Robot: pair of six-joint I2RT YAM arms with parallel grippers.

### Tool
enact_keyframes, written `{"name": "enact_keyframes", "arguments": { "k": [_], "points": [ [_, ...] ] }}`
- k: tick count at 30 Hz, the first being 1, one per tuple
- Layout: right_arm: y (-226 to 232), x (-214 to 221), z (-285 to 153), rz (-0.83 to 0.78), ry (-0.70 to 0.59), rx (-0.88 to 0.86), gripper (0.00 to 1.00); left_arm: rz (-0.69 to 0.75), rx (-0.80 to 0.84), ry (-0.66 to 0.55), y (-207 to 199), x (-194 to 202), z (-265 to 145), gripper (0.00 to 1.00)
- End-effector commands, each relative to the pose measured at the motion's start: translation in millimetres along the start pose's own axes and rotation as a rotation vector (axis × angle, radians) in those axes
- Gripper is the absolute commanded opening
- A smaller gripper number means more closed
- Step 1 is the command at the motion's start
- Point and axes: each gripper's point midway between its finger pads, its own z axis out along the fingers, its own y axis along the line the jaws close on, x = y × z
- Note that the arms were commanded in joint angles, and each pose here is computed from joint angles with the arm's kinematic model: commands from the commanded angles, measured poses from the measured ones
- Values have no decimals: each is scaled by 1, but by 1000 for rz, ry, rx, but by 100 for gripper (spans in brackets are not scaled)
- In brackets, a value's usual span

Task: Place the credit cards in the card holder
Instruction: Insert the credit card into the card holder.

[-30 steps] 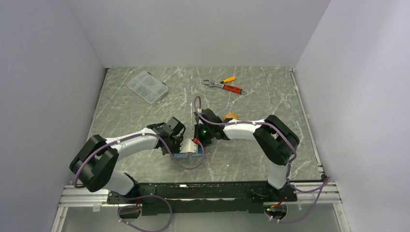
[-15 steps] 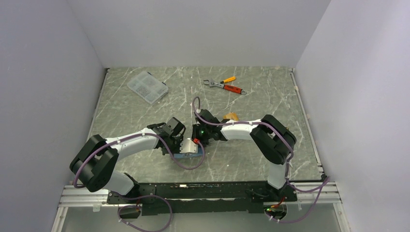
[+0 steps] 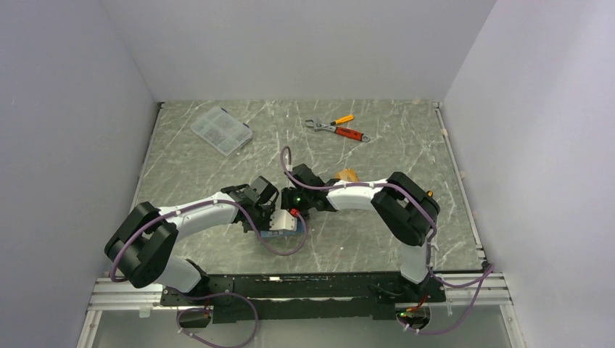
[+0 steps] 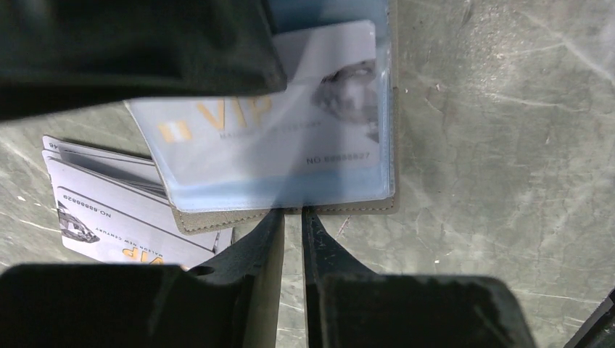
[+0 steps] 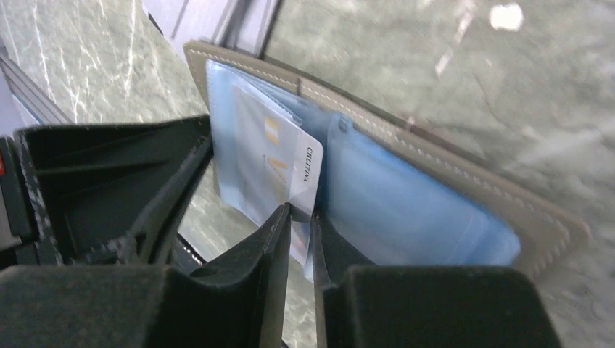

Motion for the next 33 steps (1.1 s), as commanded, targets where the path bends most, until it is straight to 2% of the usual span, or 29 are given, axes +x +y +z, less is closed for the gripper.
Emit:
{"name": "enact_keyframes", "arguments": {
  "k": [1,4,9,18,25,33],
  "points": [
    [-42,29,-19,29,72,99,21,29,28,7,-9,3,10,18],
    [-49,33,-32,41,60,117,22,63,35,0,-13,-6,10,18],
    [-55,39,-42,47,45,136,18,108,46,-4,-19,-23,16,18],
    [-40,28,-22,-1,79,97,18,112,38,10,-17,-21,18,17],
    [-29,22,-11,-25,105,62,24,123,24,16,-16,-18,18,17],
    [-35,16,-38,-3,97,43,44,119,14,26,-13,-11,17,17]
  ]
}}
